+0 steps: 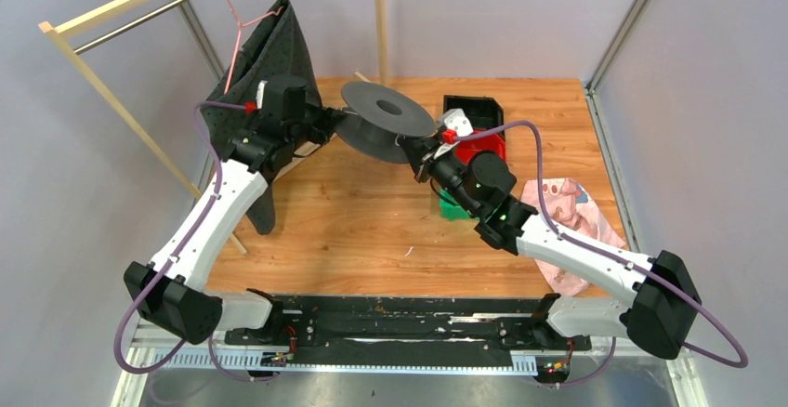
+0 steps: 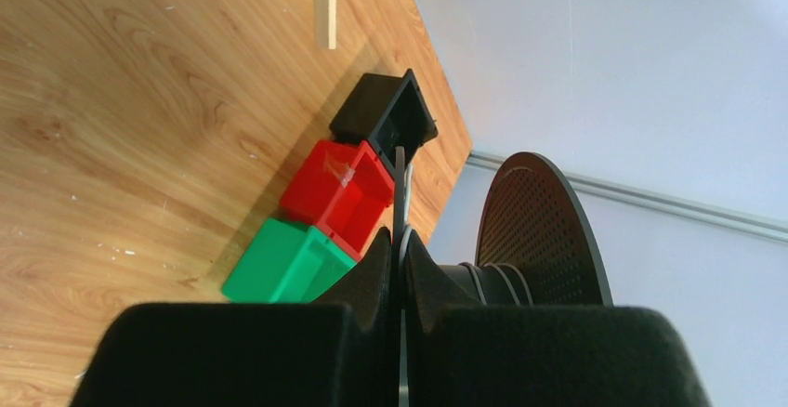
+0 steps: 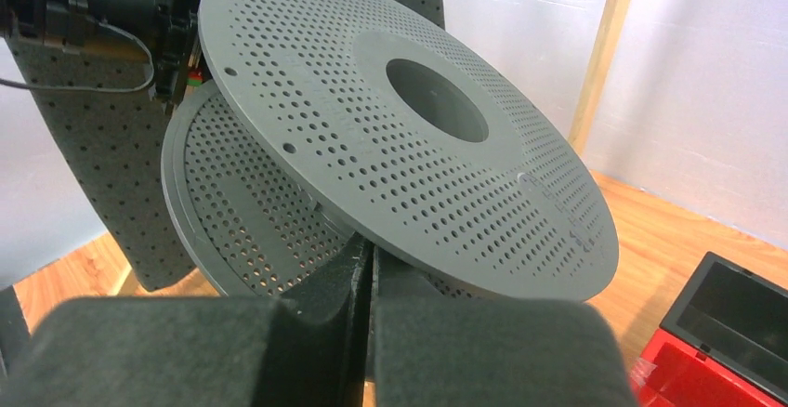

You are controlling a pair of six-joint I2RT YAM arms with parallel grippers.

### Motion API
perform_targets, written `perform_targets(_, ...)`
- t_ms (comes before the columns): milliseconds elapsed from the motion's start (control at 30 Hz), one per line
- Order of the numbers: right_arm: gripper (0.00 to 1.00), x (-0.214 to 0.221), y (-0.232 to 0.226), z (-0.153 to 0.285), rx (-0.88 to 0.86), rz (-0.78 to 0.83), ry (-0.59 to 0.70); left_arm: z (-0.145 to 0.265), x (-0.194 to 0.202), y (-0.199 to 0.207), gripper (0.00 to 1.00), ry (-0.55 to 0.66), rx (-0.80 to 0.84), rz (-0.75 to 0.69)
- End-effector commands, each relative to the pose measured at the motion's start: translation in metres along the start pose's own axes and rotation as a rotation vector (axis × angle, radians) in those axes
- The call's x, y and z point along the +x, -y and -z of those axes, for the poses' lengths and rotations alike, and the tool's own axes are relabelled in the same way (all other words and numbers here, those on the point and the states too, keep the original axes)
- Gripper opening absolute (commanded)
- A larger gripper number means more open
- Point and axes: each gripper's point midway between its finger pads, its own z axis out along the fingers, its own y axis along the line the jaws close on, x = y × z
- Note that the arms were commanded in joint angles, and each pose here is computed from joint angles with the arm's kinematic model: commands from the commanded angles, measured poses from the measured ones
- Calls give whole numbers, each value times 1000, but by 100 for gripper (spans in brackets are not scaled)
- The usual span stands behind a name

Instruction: Wrap the cables

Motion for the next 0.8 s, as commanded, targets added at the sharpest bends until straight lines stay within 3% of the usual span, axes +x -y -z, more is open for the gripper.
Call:
perform_targets(0, 1, -40, -3, -4, 26, -108, 123, 9, -10, 33, 0, 44, 117, 53)
perform_targets(267, 1, -53, -4, -13, 36, -198, 180, 7, -6, 37, 0, 40, 182, 60)
perform_targets(767, 1, -80, 8, -10, 67, -206, 252, 12, -9, 37, 0, 70, 241, 11)
